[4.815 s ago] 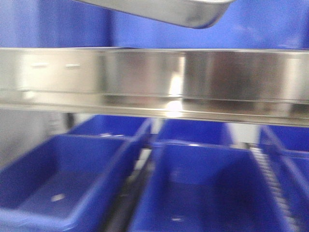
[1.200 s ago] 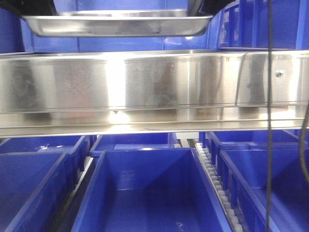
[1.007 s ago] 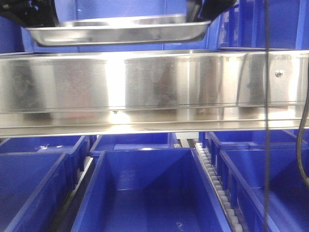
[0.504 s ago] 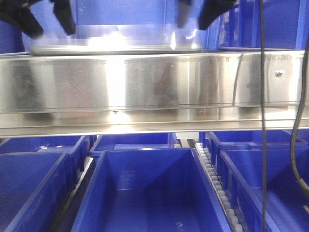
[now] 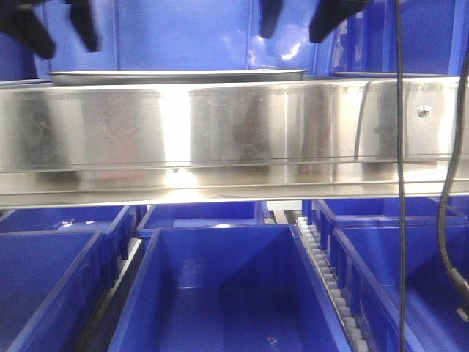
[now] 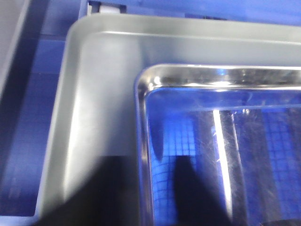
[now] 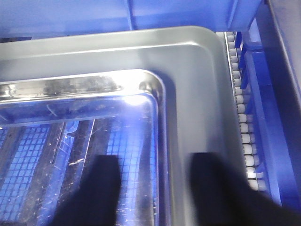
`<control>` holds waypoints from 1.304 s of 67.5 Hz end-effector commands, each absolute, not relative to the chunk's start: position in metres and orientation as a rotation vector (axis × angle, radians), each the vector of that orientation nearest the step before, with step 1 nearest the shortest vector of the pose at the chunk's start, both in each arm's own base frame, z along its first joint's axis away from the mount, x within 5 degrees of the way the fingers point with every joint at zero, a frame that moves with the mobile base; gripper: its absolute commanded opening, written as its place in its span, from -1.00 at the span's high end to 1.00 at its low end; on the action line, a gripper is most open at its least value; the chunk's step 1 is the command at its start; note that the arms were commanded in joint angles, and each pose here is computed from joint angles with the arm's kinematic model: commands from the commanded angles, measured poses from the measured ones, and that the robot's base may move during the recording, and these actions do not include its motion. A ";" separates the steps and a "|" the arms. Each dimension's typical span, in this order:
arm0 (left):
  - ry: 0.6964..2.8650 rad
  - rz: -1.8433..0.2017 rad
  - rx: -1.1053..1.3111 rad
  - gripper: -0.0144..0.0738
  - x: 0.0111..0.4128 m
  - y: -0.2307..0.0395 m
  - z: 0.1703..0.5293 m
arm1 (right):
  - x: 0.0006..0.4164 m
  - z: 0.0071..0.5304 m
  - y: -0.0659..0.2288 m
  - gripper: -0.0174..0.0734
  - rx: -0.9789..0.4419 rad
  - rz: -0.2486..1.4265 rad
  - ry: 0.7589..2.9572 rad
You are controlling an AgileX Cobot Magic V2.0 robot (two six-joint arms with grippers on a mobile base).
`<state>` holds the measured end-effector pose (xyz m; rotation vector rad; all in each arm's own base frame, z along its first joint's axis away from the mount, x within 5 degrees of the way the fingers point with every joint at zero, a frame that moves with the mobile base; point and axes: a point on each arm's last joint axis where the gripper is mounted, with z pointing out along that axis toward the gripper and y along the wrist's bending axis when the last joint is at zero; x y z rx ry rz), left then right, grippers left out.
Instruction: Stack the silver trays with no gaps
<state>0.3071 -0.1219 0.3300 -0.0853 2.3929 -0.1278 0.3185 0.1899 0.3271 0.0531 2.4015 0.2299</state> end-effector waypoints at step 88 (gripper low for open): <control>1.489 -0.537 0.186 0.69 0.054 -0.023 0.321 | 0.099 0.342 0.090 0.63 -0.431 0.714 1.606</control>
